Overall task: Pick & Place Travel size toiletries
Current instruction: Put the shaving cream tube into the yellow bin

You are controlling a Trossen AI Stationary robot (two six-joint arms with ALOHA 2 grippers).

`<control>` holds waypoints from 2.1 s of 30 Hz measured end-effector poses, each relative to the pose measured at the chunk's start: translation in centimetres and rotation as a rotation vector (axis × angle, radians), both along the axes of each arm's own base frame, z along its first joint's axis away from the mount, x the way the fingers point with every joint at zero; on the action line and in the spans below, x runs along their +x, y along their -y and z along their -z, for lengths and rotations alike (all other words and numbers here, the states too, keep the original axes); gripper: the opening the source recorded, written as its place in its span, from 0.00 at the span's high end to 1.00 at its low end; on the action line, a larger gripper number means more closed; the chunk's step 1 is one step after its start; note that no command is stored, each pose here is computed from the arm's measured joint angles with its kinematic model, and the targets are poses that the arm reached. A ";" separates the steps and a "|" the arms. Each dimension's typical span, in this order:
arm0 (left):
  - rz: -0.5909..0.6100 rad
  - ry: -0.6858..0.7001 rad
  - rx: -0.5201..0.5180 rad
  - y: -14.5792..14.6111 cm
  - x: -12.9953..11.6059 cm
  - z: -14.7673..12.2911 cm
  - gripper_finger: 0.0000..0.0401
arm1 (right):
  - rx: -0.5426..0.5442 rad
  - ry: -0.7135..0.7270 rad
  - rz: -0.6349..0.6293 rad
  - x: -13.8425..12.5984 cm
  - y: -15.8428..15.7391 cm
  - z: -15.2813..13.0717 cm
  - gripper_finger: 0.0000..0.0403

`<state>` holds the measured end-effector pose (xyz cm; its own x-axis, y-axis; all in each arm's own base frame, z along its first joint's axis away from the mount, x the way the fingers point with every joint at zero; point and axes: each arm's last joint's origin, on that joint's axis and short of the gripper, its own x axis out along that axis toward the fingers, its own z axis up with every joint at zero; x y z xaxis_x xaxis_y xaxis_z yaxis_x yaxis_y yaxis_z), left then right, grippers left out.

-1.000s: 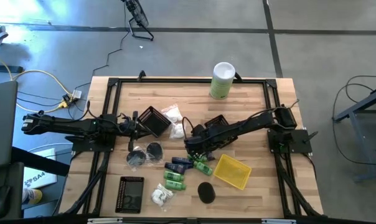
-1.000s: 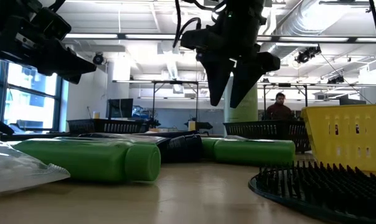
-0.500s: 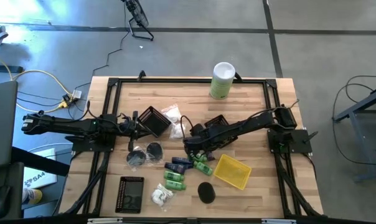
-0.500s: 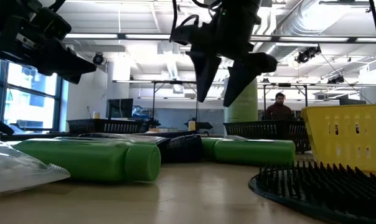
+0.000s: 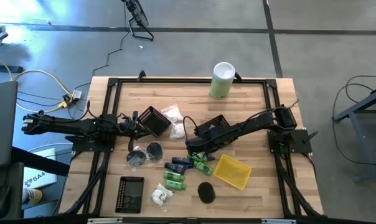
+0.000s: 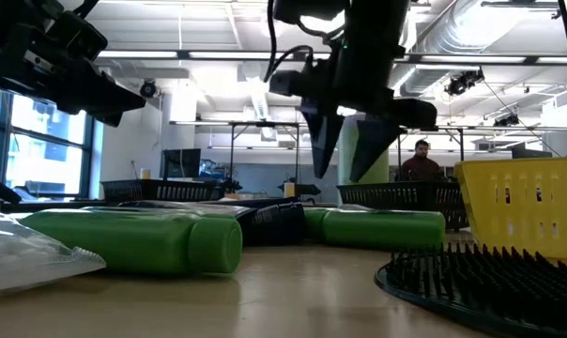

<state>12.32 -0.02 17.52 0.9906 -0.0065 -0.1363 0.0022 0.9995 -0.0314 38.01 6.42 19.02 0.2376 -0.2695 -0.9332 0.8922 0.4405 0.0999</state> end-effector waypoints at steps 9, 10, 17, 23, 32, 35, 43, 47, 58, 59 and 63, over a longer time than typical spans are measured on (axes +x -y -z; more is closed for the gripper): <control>0.003 0.002 -0.001 0.0 0.0 0.0 1.00 | 0.013 0.012 0.035 -0.5 0.1 1.8 0.46; 0.003 0.002 -0.001 0.0 0.0 0.0 1.00 | 0.014 0.007 0.041 -0.6 0.0 1.9 0.46; 0.003 0.002 -0.001 0.0 0.0 0.0 1.00 | 0.017 0.005 0.052 -1.0 -0.2 2.6 0.46; 0.002 0.003 -0.001 0.0 0.0 0.0 1.00 | 0.017 0.005 0.053 -1.0 -0.2 2.6 0.46; 0.001 0.011 0.000 0.0 0.0 -0.1 1.00 | 0.010 -0.011 0.065 -0.5 -0.3 4.3 0.46; -0.001 0.013 0.000 0.0 0.0 -0.1 1.00 | 0.017 -0.015 0.064 -0.3 -0.3 4.8 0.46; -0.001 0.013 0.000 0.0 0.0 -0.1 1.00 | 0.035 -0.023 0.059 -0.3 -0.4 4.9 0.51; -0.001 0.014 0.000 0.0 0.0 -0.1 1.00 | 0.035 -0.024 0.057 -0.3 -0.4 4.9 0.58; 0.000 0.014 0.000 0.0 0.0 -0.1 1.00 | 0.035 -0.019 0.053 -0.2 -0.4 4.9 0.65; 0.000 0.014 0.000 0.0 0.0 -0.1 1.00 | 0.035 -0.016 0.053 -0.2 -0.4 4.9 0.64; 0.003 0.014 -0.001 0.0 0.0 -0.1 1.00 | 0.035 -0.016 0.049 -0.2 -0.4 4.9 0.59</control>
